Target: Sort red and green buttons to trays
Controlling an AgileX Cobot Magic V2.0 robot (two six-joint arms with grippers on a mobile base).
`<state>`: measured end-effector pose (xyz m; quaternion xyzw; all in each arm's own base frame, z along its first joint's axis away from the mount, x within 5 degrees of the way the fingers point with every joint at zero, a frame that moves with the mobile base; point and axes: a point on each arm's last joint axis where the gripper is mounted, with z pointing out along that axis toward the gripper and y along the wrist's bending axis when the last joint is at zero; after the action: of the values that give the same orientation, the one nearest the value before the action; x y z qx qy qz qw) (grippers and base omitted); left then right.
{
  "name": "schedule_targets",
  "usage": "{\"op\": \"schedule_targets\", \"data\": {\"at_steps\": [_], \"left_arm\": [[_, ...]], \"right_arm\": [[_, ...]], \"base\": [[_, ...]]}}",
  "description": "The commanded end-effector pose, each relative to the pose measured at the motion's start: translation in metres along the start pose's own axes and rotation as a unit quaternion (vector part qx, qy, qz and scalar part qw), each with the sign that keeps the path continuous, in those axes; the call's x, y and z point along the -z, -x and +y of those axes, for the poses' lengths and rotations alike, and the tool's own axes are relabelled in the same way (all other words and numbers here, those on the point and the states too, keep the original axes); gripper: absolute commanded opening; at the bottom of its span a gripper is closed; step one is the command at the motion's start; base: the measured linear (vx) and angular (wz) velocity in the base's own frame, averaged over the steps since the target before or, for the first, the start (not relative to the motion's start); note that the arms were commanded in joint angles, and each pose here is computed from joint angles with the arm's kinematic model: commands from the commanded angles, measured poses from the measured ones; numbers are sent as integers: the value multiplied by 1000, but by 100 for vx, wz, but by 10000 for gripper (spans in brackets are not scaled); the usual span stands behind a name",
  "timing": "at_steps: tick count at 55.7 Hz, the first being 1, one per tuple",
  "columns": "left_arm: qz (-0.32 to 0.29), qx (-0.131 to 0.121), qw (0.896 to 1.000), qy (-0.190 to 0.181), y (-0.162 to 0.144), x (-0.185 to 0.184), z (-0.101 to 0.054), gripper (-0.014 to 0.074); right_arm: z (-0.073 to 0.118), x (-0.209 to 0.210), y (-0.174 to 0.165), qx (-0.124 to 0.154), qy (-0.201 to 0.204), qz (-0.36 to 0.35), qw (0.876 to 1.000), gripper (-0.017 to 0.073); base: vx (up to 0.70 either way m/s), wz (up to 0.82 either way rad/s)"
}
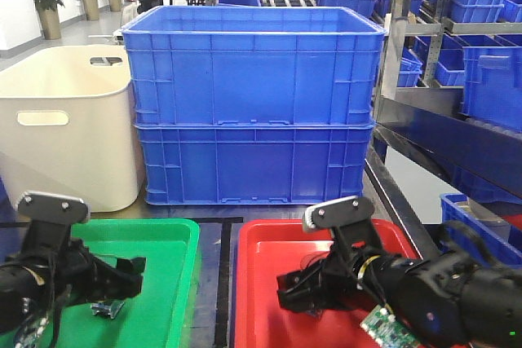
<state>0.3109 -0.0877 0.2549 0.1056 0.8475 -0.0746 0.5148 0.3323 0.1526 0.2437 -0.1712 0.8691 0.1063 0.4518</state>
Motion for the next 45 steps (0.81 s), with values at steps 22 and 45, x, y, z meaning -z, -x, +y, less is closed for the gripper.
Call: {"op": "schedule_targets", "data": {"at_steps": [22,45], "left_arm": [[-243,6,970,-7,83,133,-2,556],[-197,-17,980,-26,66,217,-5,523]], "right_arm": [[1,138,60,-44,18,-188,981,566],[-2,230,-11,-18,16,-281,959,566]], "base": [[0,0],[0,0]]}}
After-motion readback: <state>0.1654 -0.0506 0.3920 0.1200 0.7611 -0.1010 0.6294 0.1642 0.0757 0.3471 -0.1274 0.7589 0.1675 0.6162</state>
